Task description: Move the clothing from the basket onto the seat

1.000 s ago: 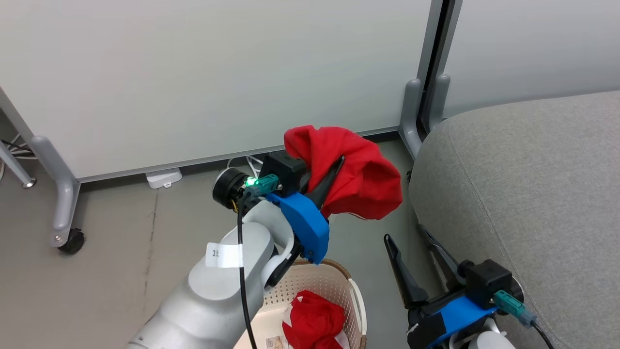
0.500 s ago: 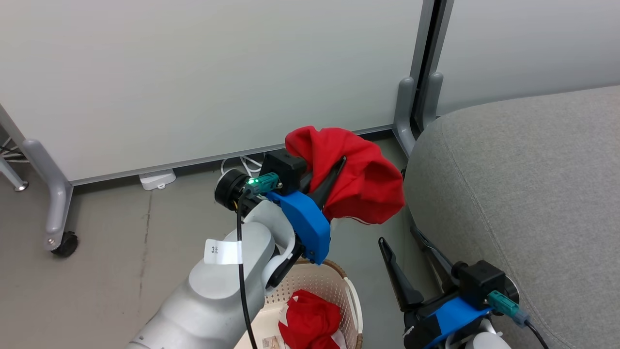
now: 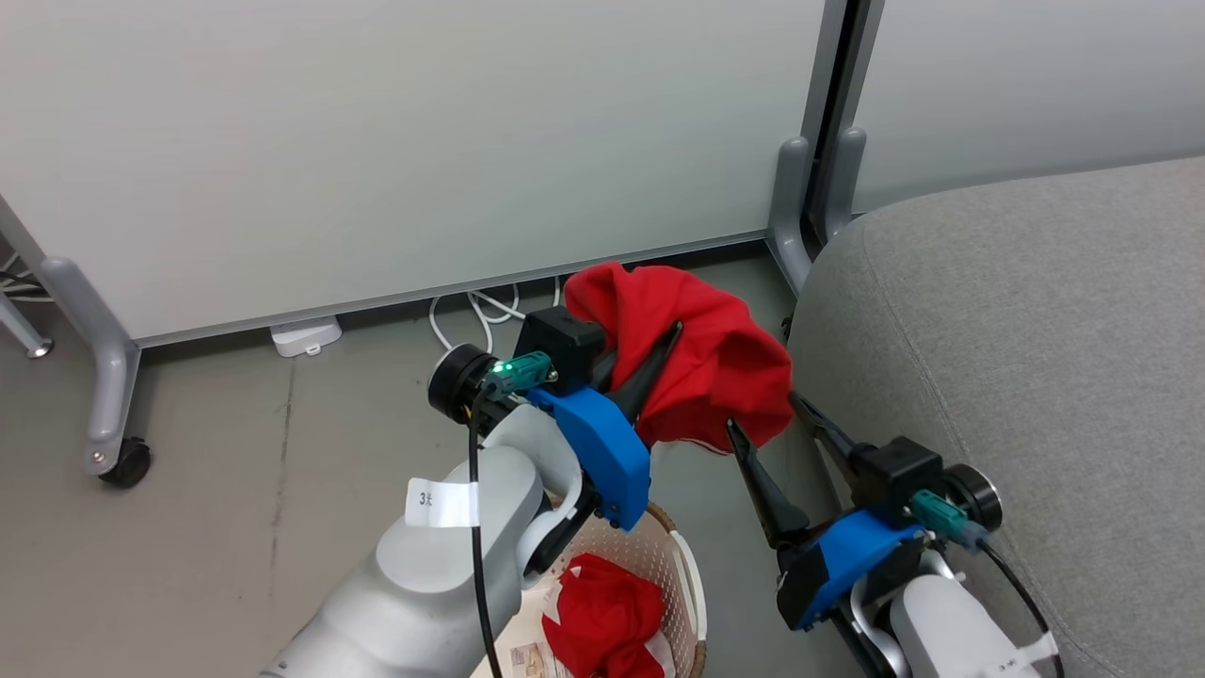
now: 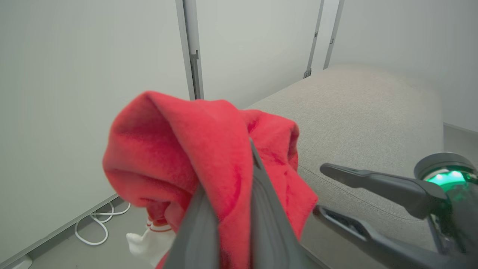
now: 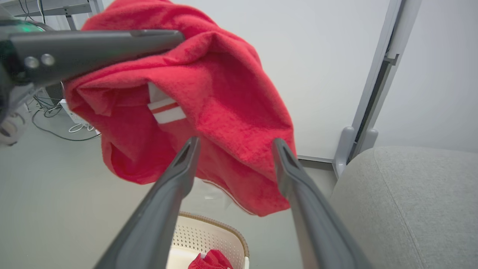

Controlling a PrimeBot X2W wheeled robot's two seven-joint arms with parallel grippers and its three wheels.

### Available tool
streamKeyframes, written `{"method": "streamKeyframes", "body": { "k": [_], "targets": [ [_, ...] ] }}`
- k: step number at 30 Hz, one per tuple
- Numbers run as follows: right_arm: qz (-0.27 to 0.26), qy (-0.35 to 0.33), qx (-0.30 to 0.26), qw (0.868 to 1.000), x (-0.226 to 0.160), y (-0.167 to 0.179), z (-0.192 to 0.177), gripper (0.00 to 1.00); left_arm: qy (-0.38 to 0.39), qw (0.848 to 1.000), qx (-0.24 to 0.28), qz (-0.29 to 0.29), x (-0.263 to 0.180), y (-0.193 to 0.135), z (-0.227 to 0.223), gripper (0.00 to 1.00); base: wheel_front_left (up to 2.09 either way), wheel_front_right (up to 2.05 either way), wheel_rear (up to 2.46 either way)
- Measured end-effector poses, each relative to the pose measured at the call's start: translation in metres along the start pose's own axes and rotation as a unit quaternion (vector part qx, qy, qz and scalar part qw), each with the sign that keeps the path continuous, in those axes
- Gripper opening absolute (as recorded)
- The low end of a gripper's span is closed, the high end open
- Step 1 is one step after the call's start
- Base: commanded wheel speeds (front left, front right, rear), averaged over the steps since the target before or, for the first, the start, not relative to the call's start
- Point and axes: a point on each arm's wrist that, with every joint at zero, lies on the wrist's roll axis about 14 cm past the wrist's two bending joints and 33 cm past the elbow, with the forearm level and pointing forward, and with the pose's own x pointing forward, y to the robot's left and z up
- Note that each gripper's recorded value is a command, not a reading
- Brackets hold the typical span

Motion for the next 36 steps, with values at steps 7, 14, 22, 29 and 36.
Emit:
{"method": "streamKeyframes", "body": {
  "k": [7,14,22,29,36],
  "targets": [
    [0.024,0.016,-0.030,0.999,0.017,0.007,-0.002,1.00,0.004,1.000,-0.005,-0.002,-0.002,-0.001,-0.004,0.00,0.00,0.00,0.00],
    [0.053,0.037,-0.061,0.996,0.033,0.017,-0.008,1.00,0.006,1.000,-0.007,-0.004,-0.001,-0.002,-0.005,0.00,0.00,0.00,0.00],
    [0.072,0.050,-0.077,0.993,0.048,0.022,-0.011,1.00,0.008,1.000,-0.006,-0.005,-0.003,-0.001,-0.006,0.00,0.00,0.00,0.00],
    [0.072,0.041,-0.065,0.994,0.059,0.022,-0.005,1.00,0.008,1.000,-0.009,-0.004,-0.006,0.000,-0.006,0.00,0.00,0.00,0.00],
    [0.077,0.040,-0.063,0.994,0.063,0.024,-0.005,1.00,0.010,1.000,-0.010,-0.002,-0.006,0.002,-0.008,0.00,0.00,0.00,0.00]
  ]
}}
